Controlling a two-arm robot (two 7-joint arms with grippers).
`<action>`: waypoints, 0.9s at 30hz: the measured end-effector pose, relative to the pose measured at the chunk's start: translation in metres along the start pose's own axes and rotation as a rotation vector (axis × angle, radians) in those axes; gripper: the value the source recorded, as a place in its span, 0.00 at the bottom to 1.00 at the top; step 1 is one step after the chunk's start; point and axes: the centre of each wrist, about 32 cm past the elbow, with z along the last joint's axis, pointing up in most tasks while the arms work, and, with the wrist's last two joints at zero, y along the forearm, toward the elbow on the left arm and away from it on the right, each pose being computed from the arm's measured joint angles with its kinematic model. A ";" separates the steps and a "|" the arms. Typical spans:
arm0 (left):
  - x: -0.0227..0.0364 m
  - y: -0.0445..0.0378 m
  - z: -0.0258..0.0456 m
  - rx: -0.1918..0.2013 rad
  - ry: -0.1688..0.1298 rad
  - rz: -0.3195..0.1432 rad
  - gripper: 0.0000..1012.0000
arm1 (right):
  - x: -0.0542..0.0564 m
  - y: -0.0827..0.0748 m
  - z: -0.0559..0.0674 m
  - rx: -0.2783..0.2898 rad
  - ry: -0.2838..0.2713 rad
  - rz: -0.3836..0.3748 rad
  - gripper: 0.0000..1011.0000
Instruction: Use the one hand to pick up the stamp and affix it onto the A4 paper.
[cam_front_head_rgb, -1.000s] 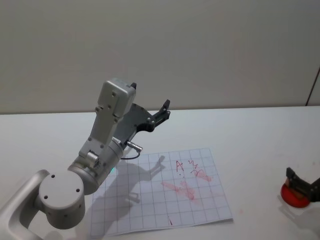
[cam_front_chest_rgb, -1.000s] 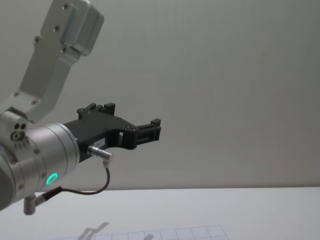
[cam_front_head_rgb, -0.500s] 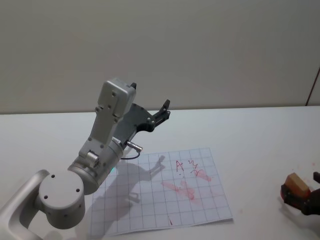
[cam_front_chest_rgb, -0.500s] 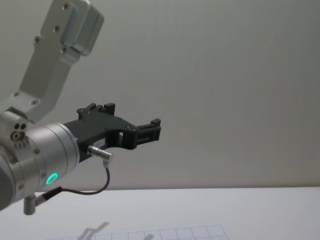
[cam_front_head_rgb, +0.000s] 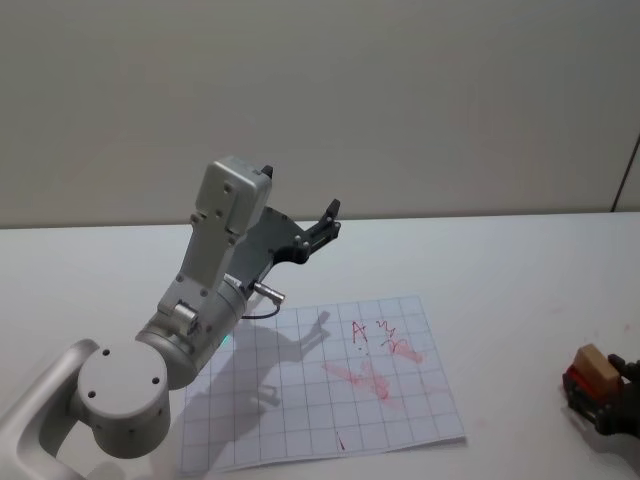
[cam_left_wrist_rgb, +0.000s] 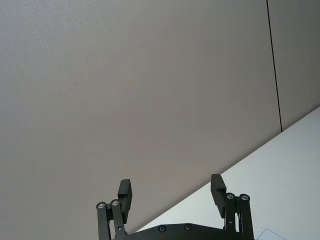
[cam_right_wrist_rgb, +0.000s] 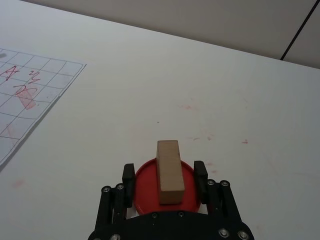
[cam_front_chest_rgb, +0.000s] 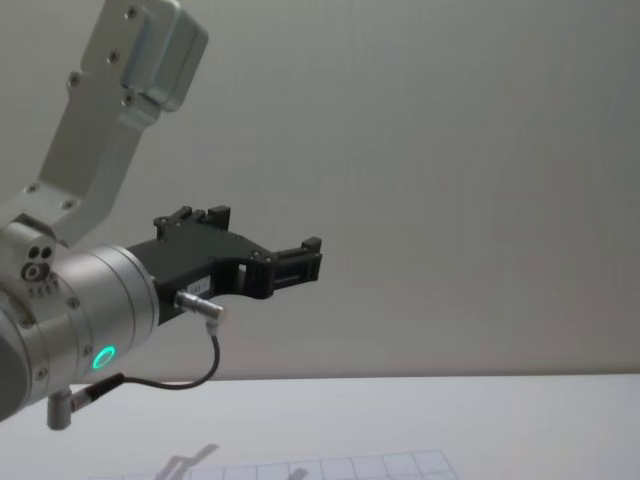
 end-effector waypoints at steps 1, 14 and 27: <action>0.0000 0.0000 0.0000 0.000 0.000 0.000 0.99 | 0.000 0.000 0.000 -0.001 0.000 0.000 0.68; 0.0000 0.0000 0.0000 0.000 0.000 0.000 0.99 | 0.000 0.004 -0.001 -0.014 -0.004 0.002 0.28; 0.0000 0.0000 0.0000 0.000 0.000 0.000 0.99 | 0.000 0.005 0.000 -0.017 -0.006 0.003 0.22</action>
